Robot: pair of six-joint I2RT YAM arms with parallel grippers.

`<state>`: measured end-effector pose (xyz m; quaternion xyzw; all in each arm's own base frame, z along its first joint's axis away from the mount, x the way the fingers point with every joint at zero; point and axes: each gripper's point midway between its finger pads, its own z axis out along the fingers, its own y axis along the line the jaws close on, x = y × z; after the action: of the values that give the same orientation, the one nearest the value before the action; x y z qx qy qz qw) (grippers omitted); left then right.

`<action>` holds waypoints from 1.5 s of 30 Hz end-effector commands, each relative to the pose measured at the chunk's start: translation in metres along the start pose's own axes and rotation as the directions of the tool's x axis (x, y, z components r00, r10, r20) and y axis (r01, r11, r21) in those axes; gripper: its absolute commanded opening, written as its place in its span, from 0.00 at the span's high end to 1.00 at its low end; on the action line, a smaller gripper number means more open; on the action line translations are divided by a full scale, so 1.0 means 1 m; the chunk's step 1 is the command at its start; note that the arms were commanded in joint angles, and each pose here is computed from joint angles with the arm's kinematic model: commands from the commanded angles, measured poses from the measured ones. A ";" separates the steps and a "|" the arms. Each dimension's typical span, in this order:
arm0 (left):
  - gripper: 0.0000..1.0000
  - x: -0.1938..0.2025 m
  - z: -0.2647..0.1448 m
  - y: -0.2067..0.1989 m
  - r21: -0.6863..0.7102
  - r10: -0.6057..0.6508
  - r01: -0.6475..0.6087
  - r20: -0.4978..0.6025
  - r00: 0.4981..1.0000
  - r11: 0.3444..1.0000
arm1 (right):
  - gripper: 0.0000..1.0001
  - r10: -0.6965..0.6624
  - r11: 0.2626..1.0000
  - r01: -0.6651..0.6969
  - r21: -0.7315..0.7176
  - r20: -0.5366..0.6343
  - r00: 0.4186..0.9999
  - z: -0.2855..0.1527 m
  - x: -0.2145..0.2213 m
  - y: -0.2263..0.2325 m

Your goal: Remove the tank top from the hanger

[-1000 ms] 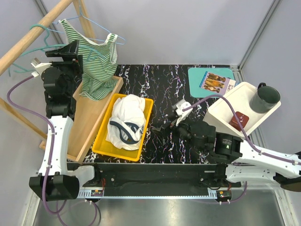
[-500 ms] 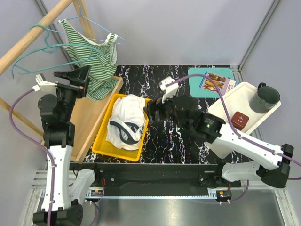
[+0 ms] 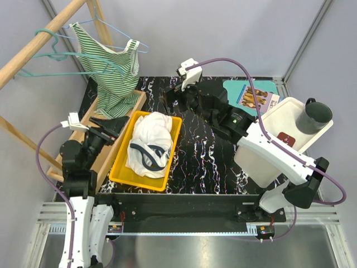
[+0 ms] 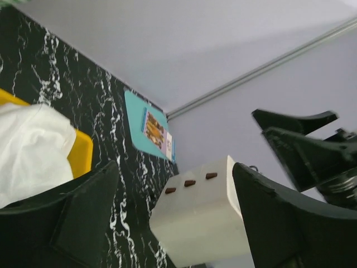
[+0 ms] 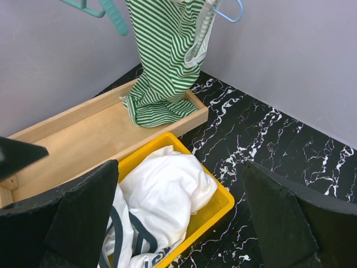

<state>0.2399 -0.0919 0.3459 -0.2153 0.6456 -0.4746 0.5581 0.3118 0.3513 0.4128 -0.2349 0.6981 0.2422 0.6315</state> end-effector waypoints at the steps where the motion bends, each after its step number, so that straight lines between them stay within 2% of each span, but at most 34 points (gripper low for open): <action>1: 0.16 0.026 0.009 0.019 0.068 0.026 -0.023 -0.047 0.999 0.997 | 0.00 -0.005 1.000 0.005 -0.001 0.011 1.000 -0.004 0.000 -0.004; 4: 0.22 0.042 0.026 0.030 0.106 0.016 -0.010 -0.055 0.998 0.994 | 0.00 0.026 1.000 -0.026 -0.003 -0.006 1.000 -0.011 0.010 -0.004; 6: 0.25 0.062 0.043 0.049 0.074 -0.029 0.036 -0.092 0.995 0.997 | 0.00 0.036 0.999 -0.036 -0.001 0.003 0.999 -0.020 0.008 -0.006; 7: 0.28 0.059 0.049 0.037 0.144 -0.017 0.025 -0.056 0.998 0.989 | 0.00 0.036 0.999 -0.036 0.001 -0.009 0.999 -0.024 0.015 -0.007; 8: 0.30 0.072 0.060 0.057 0.112 -0.049 0.057 -0.077 0.996 0.992 | 0.00 0.040 0.999 -0.040 -0.001 0.006 0.999 -0.032 0.010 -0.008; 9: 0.33 0.075 0.066 0.054 0.143 -0.058 0.067 -0.065 0.996 0.987 | 0.00 0.044 0.999 -0.044 0.003 0.011 0.999 -0.036 0.010 -0.011; 10: 0.40 0.065 0.069 0.035 0.242 -0.056 0.058 -0.015 0.998 0.968 | 0.00 0.039 0.999 -0.039 0.008 -0.002 0.999 -0.040 0.017 -0.012; 11: 0.44 0.063 0.076 0.033 0.262 -0.097 0.097 -0.015 0.995 0.960 | 0.00 0.046 0.999 -0.046 0.009 0.016 0.999 -0.049 0.012 -0.014; 12: 0.46 0.070 0.091 0.047 0.235 -0.125 0.129 -0.034 0.992 0.963 | 0.00 0.049 0.999 -0.049 0.013 0.021 0.999 -0.054 0.011 -0.016; 14: 0.53 0.053 0.106 0.023 0.355 -0.184 0.173 -0.001 0.983 0.919 | 0.00 0.052 0.998 -0.053 0.021 0.033 0.998 -0.069 0.012 -0.022; 15: 0.53 0.059 0.126 0.045 0.320 -0.226 0.215 -0.005 0.974 0.923 | 0.00 0.054 0.998 -0.055 0.025 0.039 0.998 -0.074 0.012 -0.024; 17: 0.59 0.031 0.137 0.005 0.508 -0.268 0.215 0.031 0.963 0.834 | 0.00 0.059 0.998 -0.060 0.023 0.056 0.997 -0.089 0.011 -0.027; 19: 0.60 0.034 0.167 0.018 0.516 -0.287 0.245 0.001 0.958 0.821 | 0.00 0.063 0.998 -0.064 0.021 0.055 0.997 -0.098 0.017 -0.029; 20: 0.59 0.025 0.182 0.004 0.561 -0.281 0.233 -0.001 0.960 0.794 | 0.00 0.072 0.997 -0.074 0.017 0.075 0.995 -0.107 0.012 -0.030; 22: 0.58 0.023 0.203 0.017 0.551 -0.279 0.228 0.009 0.960 0.802 | 0.00 0.082 0.997 -0.082 0.002 0.075 0.994 -0.114 0.015 -0.029; 26: 0.55 -0.006 0.229 0.016 0.563 -0.245 0.148 0.100 0.964 0.813 | 0.00 0.085 0.996 -0.085 -0.002 0.080 0.993 -0.129 0.014 -0.032; 28: 0.50 -0.010 0.237 0.019 0.565 -0.241 0.140 0.109 0.964 0.813 | 0.00 0.080 0.997 -0.080 -0.003 0.079 0.994 -0.131 0.014 -0.032; 29: 0.45 -0.017 0.242 0.012 0.579 -0.235 0.126 0.118 0.965 0.805 | 0.00 0.073 0.997 -0.074 0.002 0.077 0.994 -0.131 0.015 -0.033; 30: 0.36 -0.017 0.251 0.016 0.554 -0.236 0.136 0.112 0.965 0.821 | 0.00 0.070 0.997 -0.071 0.007 0.077 0.995 -0.131 0.015 -0.034; 31: 0.34 -0.023 0.256 0.008 0.567 -0.223 0.114 0.127 0.966 0.816 | 0.00 0.066 0.998 -0.067 0.011 0.072 0.995 -0.129 0.016 -0.035; 35: 0.33 -0.035 0.278 0.021 0.563 -0.254 0.138 0.133 0.958 0.815 | 0.00 0.052 0.999 -0.052 0.007 0.052 0.997 -0.121 0.021 -0.032; 39: 0.40 -0.050 0.291 0.031 0.572 -0.317 0.176 0.155 0.936 0.801 | 0.00 0.051 0.999 -0.050 -0.004 0.039 0.998 -0.116 0.024 -0.029; 45: 0.43 -0.067 0.300 0.013 0.614 -0.293 0.131 0.170 0.941 0.778 | 0.00 0.029 0.999 -0.030 0.011 0.028 0.999 -0.113 0.029 -0.032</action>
<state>0.5655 -0.1577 0.3131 -0.2402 0.4645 -0.6515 0.5496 0.2403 0.2572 0.3854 -0.2146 0.7026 0.2564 0.6282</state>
